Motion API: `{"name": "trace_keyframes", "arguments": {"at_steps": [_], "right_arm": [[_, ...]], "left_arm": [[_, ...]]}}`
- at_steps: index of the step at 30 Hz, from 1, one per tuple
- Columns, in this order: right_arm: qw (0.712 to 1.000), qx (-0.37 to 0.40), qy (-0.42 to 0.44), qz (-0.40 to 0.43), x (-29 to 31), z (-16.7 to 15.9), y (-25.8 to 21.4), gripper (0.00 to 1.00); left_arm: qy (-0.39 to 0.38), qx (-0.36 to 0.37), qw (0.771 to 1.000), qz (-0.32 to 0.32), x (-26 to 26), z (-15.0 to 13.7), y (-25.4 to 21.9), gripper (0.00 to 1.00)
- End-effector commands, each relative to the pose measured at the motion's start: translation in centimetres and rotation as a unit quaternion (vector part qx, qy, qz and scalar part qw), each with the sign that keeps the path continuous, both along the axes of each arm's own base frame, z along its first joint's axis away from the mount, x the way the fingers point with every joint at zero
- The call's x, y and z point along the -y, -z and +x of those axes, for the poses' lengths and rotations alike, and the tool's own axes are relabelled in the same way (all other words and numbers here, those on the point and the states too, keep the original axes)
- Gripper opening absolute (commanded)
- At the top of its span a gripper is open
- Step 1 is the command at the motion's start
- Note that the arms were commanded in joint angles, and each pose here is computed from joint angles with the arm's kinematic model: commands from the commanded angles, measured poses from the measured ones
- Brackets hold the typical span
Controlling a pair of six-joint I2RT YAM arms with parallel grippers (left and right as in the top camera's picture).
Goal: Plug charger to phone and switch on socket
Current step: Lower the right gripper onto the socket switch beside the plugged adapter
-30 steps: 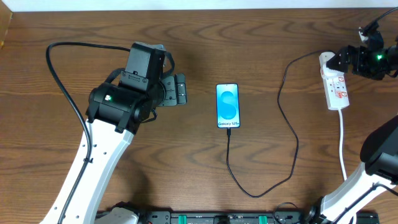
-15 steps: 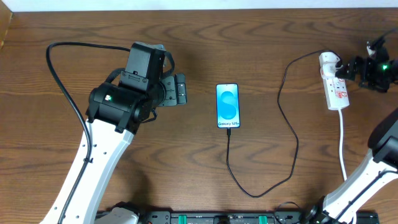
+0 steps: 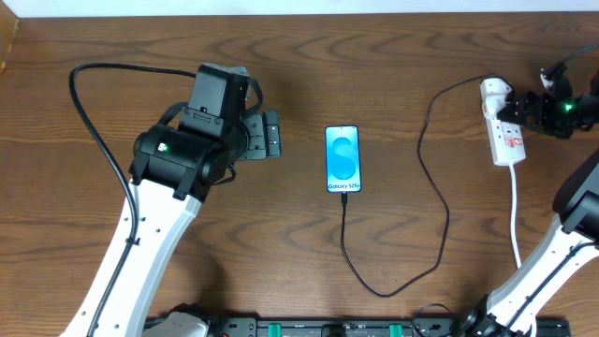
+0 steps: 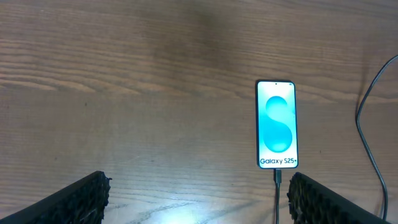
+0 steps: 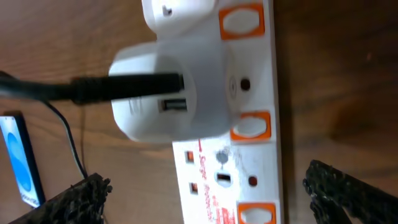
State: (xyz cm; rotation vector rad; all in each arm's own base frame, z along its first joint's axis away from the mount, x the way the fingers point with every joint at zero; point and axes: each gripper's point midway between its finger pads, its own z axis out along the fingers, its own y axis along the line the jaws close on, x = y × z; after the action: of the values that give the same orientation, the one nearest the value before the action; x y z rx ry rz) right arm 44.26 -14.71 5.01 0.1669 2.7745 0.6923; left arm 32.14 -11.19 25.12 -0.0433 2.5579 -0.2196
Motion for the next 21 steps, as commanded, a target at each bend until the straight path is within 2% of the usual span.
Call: {"name": "trace_keyframes", "arguments": {"at_steps": [1, 8, 21], "right_arm": [[0.999, 0.034, -0.017, 0.011, -0.6, 1.2, -0.8, 0.99], [0.996, 0.063, -0.001, 0.065, -1.9, 2.4, -2.1, 0.99], [0.995, 0.038, 0.036, 0.081, -1.9, 2.4, -2.0, 0.99]], "left_arm": [[0.001, 0.007, 1.0, 0.008, -0.4, 0.1, -0.3, 0.92], [0.001, 0.007, 1.0, 0.008, -0.4, 0.1, -0.3, 0.92], [0.001, 0.007, 1.0, 0.008, -0.4, 0.1, -0.3, 0.92]]}}
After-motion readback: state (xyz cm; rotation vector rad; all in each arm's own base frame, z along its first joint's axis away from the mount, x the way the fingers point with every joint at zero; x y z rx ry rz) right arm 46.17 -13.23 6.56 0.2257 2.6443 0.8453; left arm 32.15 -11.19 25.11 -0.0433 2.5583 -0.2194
